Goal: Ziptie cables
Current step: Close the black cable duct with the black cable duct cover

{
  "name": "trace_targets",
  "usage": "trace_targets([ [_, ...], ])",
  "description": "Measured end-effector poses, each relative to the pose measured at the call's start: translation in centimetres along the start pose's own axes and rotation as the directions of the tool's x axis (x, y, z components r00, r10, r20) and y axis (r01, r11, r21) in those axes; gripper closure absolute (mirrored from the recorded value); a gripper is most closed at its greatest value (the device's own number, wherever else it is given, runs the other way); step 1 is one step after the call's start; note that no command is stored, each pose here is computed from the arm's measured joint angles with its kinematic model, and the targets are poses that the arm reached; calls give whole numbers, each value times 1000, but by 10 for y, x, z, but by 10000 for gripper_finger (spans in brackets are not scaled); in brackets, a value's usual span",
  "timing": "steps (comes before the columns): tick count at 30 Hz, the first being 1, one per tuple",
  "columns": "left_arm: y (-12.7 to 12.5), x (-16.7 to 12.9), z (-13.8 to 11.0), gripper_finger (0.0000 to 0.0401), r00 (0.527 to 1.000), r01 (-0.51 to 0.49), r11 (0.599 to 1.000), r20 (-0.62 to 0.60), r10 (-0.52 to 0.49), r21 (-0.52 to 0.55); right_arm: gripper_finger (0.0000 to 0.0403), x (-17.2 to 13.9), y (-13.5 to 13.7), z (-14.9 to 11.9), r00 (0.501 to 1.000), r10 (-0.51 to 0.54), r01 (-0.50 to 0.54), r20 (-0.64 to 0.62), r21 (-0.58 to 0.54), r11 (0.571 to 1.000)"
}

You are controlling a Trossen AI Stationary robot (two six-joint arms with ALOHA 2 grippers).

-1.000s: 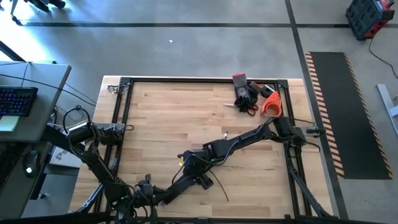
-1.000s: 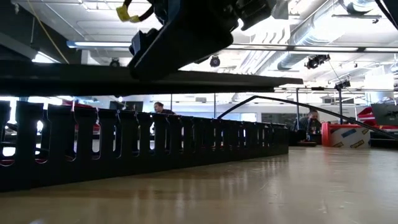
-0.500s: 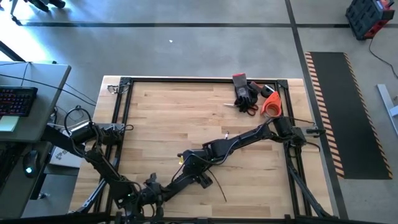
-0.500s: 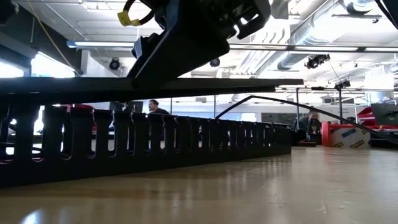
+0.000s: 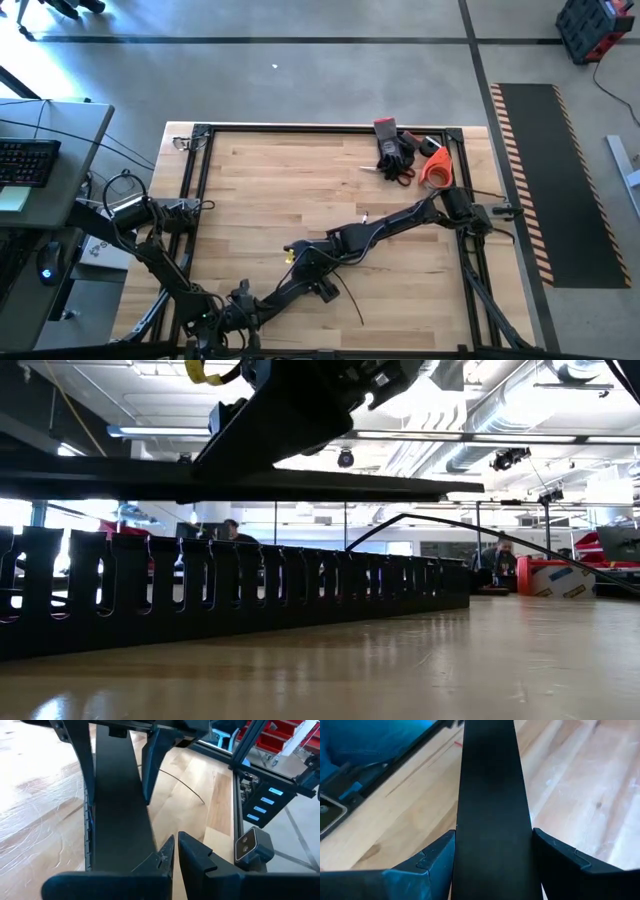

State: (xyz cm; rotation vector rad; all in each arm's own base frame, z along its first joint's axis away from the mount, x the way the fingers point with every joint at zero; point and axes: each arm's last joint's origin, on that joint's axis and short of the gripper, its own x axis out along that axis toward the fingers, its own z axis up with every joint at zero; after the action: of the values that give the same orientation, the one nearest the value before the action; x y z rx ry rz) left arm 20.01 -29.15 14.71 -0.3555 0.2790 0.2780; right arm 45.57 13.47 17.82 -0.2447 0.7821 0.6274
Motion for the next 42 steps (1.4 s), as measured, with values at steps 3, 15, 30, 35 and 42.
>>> trace_targets([
  [3, 0, 0, 0, 401, 1000, 0, 1000, -2, 0, 1, 190, 0, 0, -1, 1000, -24, 24, -17, 2, 1000],
  [15, 2, 3, 0, 401, 1000, -2, 1000, -27, 2, 7, 190, 0, 0, -4, 1000, -7, 7, -26, 11, 1000],
  [30, 14, 20, -12, 401, 993, -68, 997, -97, 65, -28, 190, 0, 0, -4, 1000, -3, 4, -26, 11, 1000],
  [35, 16, 23, -21, 401, 993, -87, 995, -90, 81, -57, 190, 1, 0, -6, 999, -5, 5, -36, 11, 1000],
  [42, 17, 26, -27, 401, 992, -97, 993, -85, 91, -67, 190, 5, 0, -9, 998, -4, 5, -55, 16, 1000],
])
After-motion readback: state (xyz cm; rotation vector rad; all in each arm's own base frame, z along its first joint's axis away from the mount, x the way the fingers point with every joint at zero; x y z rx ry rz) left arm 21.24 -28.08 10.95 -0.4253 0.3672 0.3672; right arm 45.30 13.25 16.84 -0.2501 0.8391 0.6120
